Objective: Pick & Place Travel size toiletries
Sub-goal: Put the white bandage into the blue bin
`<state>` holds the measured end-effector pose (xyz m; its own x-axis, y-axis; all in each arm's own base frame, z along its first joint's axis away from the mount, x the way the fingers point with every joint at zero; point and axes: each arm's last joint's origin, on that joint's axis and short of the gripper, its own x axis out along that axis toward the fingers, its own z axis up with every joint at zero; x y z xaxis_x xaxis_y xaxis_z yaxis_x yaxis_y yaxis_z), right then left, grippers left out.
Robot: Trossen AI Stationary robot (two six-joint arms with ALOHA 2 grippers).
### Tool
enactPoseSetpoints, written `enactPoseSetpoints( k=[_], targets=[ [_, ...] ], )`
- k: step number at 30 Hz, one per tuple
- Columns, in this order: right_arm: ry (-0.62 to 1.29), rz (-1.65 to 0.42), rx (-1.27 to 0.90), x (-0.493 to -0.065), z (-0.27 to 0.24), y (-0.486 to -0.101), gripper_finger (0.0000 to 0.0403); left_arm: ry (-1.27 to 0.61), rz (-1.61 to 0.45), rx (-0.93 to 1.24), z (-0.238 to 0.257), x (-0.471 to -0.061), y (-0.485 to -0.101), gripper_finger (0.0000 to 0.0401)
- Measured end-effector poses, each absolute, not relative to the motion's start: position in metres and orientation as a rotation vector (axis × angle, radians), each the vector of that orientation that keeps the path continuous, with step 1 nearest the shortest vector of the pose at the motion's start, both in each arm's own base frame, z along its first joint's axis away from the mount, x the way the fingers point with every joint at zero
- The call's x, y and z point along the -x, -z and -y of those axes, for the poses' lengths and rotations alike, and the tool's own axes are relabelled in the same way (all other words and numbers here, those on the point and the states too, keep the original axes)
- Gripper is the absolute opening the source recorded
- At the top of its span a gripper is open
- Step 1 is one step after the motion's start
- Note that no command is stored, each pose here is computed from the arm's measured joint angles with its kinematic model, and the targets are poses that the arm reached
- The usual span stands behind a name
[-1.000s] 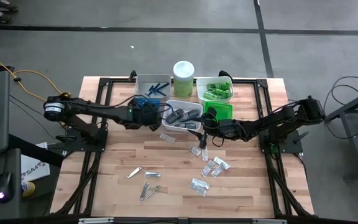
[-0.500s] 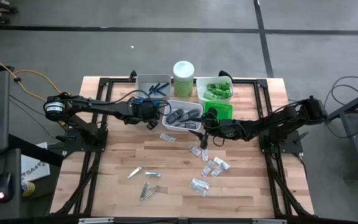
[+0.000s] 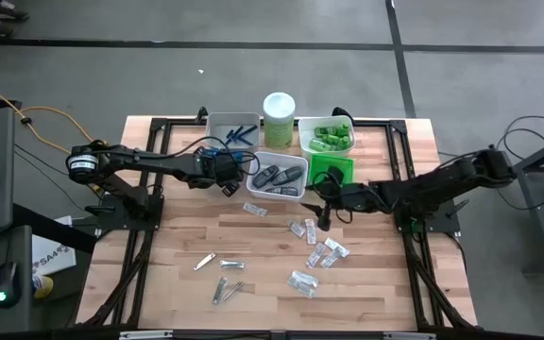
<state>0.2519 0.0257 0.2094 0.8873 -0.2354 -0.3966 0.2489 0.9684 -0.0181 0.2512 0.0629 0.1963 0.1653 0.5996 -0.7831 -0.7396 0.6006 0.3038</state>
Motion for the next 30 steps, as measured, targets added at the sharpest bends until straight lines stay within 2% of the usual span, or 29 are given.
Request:
enactPoseSetpoints(
  k=[7,17,26,30],
  targets=[
    [0.218,-0.574,-0.063,-0.24,-0.038,-0.196,0.0239,-0.924,-1.025,0.157,-0.055,-0.251,-0.199,0.0161],
    [0.036,-0.907,-0.186,-0.215,-0.062,-0.175,0.0235,-0.87,-0.944,0.112,-0.034,-0.253,-0.211,0.0161],
    [-0.289,-1.019,-0.101,-0.202,-0.087,-0.171,0.0217,-0.87,-0.947,0.113,-0.035,-0.252,-0.211,0.0161],
    [-0.322,-1.04,-0.051,-0.197,-0.094,-0.17,0.0209,-0.87,-0.945,0.114,-0.035,-0.253,-0.211,0.0161]
  ],
)
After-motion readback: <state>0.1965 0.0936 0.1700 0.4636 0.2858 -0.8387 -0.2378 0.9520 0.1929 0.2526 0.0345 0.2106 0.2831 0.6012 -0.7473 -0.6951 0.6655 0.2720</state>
